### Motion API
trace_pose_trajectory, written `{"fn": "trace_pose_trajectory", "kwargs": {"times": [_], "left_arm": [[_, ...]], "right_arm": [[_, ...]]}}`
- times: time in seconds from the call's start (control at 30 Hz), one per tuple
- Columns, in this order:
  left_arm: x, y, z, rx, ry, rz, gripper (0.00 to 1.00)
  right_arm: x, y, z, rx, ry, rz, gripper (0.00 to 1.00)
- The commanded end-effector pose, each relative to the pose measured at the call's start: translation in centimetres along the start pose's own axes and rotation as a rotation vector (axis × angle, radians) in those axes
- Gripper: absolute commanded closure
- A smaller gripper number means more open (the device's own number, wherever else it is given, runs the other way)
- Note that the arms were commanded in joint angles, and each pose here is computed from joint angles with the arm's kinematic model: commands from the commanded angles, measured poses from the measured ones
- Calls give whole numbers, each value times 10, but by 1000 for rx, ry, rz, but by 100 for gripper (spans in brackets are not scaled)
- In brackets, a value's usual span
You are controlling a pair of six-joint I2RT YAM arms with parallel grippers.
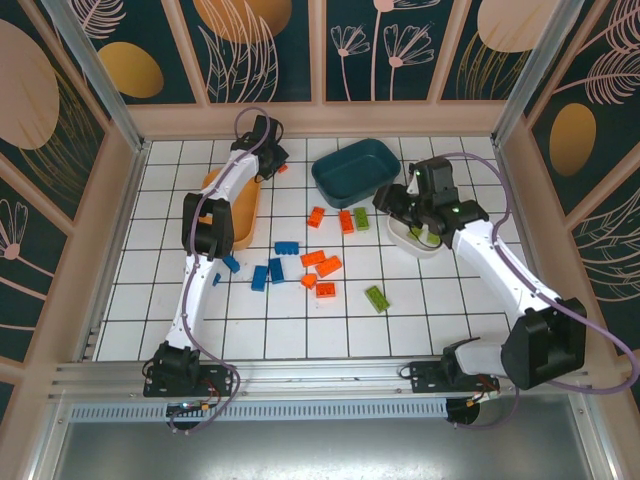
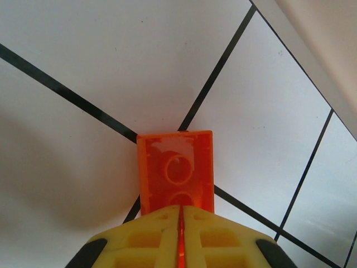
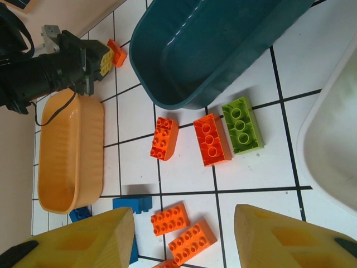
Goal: Sort the legos into containers by color
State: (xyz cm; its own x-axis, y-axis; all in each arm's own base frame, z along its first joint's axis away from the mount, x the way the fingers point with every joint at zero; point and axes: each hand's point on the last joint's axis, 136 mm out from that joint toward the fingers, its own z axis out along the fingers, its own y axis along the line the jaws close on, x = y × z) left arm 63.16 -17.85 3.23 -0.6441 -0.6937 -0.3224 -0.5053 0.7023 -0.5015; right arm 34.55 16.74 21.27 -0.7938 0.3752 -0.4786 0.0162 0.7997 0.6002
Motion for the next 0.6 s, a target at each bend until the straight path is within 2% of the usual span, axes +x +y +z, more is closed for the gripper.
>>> {"fn": "trace_pose_trajectory", "kwargs": {"times": [0.0, 0.27, 0.57], "left_arm": [[31, 31, 8, -113, 86, 35, 90], [85, 41, -19, -171, 150, 119, 90], [148, 65, -76, -196, 200, 203, 91]], "right_arm": [[-4, 4, -11, -31, -49, 19, 49], [-2, 5, -19, -60, -81, 37, 50], [10, 6, -30, -87, -91, 33, 50]]}}
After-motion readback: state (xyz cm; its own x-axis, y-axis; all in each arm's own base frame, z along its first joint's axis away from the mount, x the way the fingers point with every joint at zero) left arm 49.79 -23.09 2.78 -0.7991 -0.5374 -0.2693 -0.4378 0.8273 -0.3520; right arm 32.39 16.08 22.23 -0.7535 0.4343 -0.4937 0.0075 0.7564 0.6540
